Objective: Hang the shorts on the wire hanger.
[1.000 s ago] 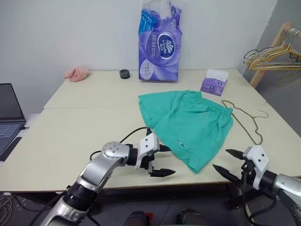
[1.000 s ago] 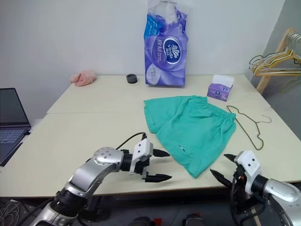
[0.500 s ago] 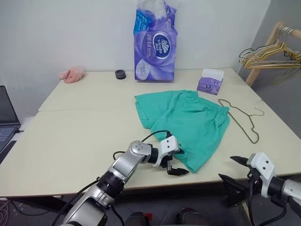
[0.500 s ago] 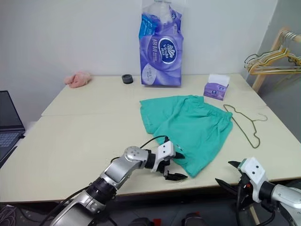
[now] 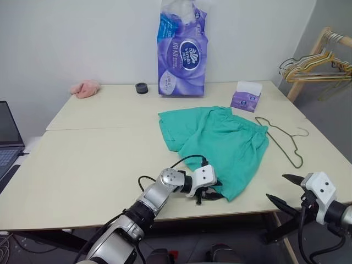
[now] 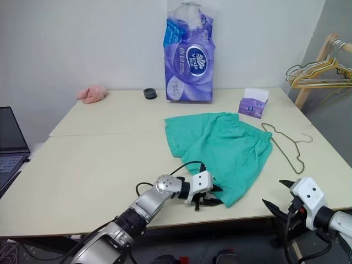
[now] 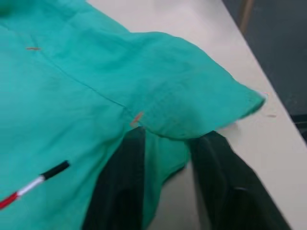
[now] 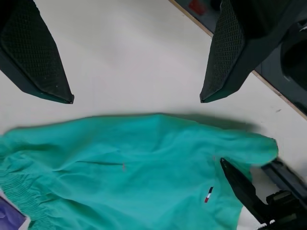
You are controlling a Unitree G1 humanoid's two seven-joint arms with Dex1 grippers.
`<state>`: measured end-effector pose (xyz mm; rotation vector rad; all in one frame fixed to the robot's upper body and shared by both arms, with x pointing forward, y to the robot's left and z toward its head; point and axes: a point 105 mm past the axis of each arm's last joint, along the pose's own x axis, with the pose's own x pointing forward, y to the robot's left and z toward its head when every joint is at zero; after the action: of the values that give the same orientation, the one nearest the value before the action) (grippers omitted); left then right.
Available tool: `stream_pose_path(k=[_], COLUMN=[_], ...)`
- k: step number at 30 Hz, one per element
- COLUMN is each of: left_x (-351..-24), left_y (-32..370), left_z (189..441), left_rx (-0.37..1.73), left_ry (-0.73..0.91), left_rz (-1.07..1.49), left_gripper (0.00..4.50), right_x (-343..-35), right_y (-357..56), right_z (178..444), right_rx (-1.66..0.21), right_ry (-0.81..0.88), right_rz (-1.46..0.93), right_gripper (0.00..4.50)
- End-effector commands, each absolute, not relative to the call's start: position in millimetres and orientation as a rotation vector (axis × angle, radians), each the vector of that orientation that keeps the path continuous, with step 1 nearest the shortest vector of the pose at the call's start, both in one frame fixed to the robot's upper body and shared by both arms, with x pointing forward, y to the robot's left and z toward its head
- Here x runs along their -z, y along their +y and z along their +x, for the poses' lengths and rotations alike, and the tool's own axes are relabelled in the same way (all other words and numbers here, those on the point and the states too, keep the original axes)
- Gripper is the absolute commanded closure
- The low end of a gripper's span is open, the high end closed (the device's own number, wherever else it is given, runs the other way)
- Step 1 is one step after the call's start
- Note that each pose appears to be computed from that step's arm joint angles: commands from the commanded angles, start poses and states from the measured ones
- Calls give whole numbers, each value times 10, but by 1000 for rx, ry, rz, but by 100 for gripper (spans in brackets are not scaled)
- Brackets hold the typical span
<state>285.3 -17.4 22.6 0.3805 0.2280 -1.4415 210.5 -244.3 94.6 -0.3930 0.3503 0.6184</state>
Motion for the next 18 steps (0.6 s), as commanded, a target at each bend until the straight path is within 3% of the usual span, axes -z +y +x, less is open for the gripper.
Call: stream_pose_path(k=[1, 3, 8, 13, 18], left_x=[-393, -424, -588, -896, -1030], left_y=[-161, -128, 21, 501, 808], left_z=[2976, 2997, 3021, 3041, 3077], left_rx=[1387, 1365, 1329, 1276, 1205], left_ry=[147, 132, 92, 77, 95], left_rz=[369, 353, 309, 278, 290], left_gripper=[395, 449, 449, 449, 449], right_x=[-1051, -1043, -957, -934, -969], right_y=[-2449, -2454, -2525, -2729, -2767], right_z=[2179, 2200, 2318, 2872, 3183], right_rx=[-605, -603, -603, -547, -580], right_ry=[288, 281, 293, 255, 242], right_rz=[-429, -432, -536, -767, -851], right_gripper=[0, 0, 0, 0, 0])
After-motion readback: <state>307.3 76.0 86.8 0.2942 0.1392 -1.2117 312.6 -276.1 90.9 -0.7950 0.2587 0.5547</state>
